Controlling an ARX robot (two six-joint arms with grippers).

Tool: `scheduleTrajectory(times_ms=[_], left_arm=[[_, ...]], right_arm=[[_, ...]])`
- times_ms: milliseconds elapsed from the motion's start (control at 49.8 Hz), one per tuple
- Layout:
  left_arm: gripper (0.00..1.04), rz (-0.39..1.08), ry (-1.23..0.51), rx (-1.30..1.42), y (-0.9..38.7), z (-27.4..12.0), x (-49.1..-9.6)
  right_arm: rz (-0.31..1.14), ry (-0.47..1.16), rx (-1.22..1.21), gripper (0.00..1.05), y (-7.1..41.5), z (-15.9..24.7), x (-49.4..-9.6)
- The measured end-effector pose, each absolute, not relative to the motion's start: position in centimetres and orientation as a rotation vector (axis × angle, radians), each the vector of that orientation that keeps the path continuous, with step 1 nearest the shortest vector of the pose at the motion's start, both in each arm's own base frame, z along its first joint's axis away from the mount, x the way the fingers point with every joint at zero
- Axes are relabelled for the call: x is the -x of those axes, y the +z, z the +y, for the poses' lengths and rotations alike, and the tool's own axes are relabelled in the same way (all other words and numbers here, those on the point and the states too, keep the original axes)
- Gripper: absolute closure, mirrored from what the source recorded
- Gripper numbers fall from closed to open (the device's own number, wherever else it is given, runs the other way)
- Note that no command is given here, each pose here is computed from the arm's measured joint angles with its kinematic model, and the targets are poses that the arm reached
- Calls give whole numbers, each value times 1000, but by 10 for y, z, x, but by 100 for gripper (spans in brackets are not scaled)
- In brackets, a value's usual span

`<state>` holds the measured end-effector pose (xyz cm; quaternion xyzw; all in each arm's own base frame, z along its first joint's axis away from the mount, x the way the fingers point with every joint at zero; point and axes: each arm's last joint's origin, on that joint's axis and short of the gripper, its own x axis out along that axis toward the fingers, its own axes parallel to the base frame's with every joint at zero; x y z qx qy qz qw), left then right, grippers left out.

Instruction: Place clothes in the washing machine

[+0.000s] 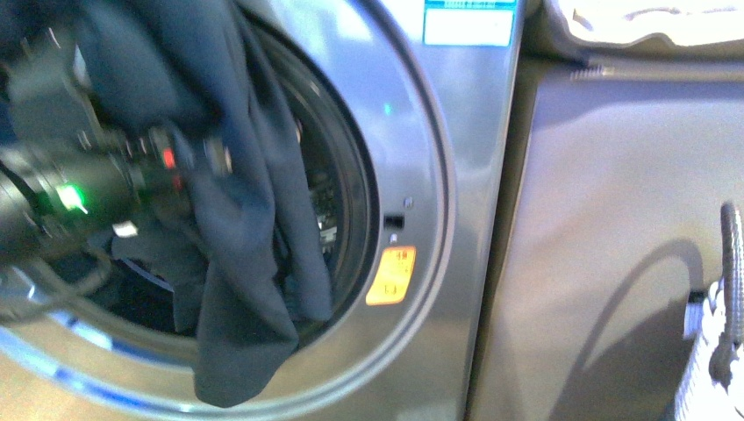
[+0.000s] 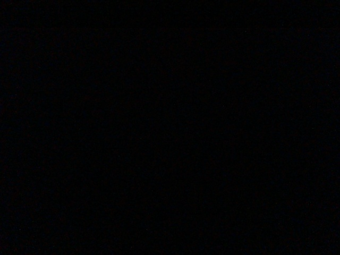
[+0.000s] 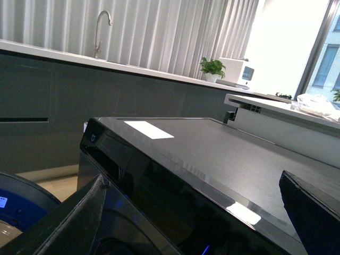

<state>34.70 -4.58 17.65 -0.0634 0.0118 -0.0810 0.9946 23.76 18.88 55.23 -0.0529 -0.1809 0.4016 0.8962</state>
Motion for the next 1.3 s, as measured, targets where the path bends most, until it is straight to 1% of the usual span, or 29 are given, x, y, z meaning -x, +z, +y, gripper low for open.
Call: scheduleTrajectory(times_ms=[381,642,1104,1305], left_arm=[[92,114,-120,70,145,-50,-391],[92,196,-54,14,120,-51,-439],[92,238,0,1,125,-56,-505],[92,259,23,-6,120,-58,-533]], right_arm=[[-375,832,109,7,552,189,-238],[-375,832,109,7,552,189,-238],[-375,832,109,7,552,189,-238],[-375,832,110,7,552,189,-238]])
